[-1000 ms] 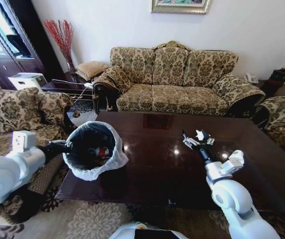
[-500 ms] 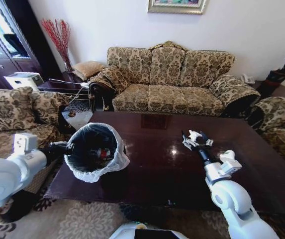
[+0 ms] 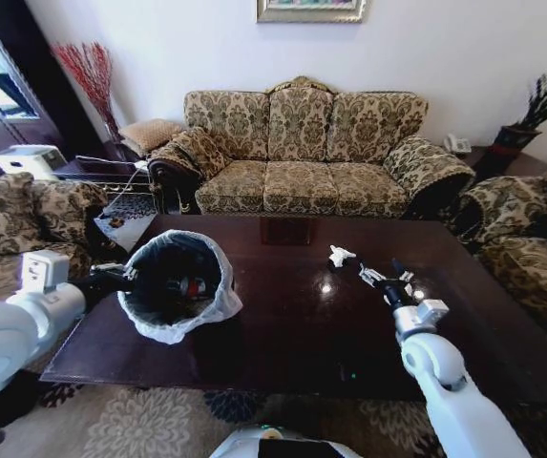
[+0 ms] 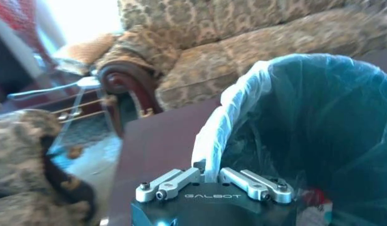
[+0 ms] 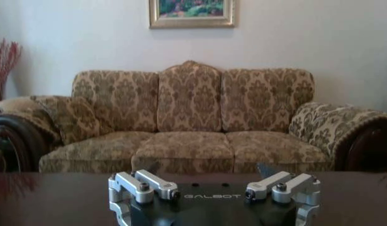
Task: Move to the front of the table and place the trash on the table into the trash bin.
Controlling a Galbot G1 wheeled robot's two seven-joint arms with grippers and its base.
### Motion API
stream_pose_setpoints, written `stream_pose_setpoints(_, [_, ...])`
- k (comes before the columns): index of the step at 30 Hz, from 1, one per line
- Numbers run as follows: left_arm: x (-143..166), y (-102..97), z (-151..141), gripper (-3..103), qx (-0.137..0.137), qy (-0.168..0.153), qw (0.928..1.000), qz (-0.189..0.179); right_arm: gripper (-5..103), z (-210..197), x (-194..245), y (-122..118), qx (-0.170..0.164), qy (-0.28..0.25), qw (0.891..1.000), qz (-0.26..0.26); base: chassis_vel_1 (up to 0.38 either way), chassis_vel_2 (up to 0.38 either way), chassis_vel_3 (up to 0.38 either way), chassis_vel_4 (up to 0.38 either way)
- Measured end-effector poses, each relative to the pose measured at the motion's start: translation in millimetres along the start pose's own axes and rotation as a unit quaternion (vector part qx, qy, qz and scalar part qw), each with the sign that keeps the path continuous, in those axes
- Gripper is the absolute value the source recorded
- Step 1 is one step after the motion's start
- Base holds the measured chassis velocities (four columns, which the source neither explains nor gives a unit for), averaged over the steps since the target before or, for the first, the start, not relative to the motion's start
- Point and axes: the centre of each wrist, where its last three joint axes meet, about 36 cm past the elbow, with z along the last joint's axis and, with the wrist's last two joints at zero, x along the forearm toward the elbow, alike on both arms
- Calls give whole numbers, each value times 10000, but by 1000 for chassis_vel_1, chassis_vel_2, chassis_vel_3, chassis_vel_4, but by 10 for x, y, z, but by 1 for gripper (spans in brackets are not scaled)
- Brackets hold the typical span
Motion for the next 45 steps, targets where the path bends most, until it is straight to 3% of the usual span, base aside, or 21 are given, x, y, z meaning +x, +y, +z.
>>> stream_pose_setpoints(6, [-46, 143, -21, 0, -473, -108, 9979, -419, 100, 291, -550, -102, 117, 267, 9993, 218, 36, 26, -1, -17])
stream_pose_setpoints(8, [-39, 161, -38, 0, -462, -128, 9980, -420, 100, 352, -637, -119, 120, 346, 9990, 257, 0, 0, 0, 0])
stream_pose_setpoints(11, [36, 184, -142, 0, 222, -134, 9996, -101, 100, 498, -879, -155, 95, 554, 9978, 349, 0, 0, 0, 0])
stream_pose_setpoints(12, [36, 184, -142, 0, 222, -134, 9996, -101, 100, 498, -879, -155, 95, 554, 9978, 349, 0, 0, 0, 0])
stream_pose_setpoints(15, [98, 212, -260, 0, 1139, -29, 9927, 406, 100, 622, -1163, -198, -32, 753, 9964, 395, 0, 0, 0, 0])
stream_pose_setpoints(16, [98, 212, -260, 0, 1139, -29, 9927, 406, 100, 622, -1163, -198, -32, 753, 9964, 395, 0, 0, 0, 0])
stream_pose_setpoints(18, [80, 251, -309, 0, 1403, 35, 9884, 579, 100, 662, -1357, -200, -190, 850, 9957, 320, 0, 0, 0, 0])
stream_pose_setpoints(21, [56, 283, -325, 0, 1407, 45, 9886, 540, 100, 688, -1492, -178, -249, 895, 9953, 285, 0, 0, 0, 0])
stream_pose_setpoints(27, [-42, 272, -281, 0, 1127, 75, 9925, 456, 100, 839, -1749, 27, -396, 1083, 9933, 83, 0, 0, 0, 0])
stream_pose_setpoints(33, [-89, 254, -243, 0, 1050, 113, 9933, 479, 102, 968, -1857, 137, -339, 1236, 9918, 11, 0, 0, 0, 0])
stream_pose_setpoints(36, [-107, 267, -231, 0, 1051, 130, 9932, 478, 84, 1025, -1899, 152, -273, 1283, 9914, 28, 0, 0, 0, 0])
stream_pose_setpoints(38, [-111, 268, -226, 0, 1052, 134, 9932, 475, 84, 1024, -1899, 149, -272, 1282, 9914, 24, 0, 0, 0, 0])
stream_pose_setpoints(42, [-128, 252, -190, 0, 1049, 159, 9932, 475, 61, 991, -1871, 137, -245, 1251, 9918, -24, 0, 0, 0, 0])
stream_pose_setpoints(45, [-124, 243, -185, 0, 1047, 158, 9932, 484, 61, 991, -1858, 141, -242, 1260, 9917, -35, 0, 0, 0, 0])
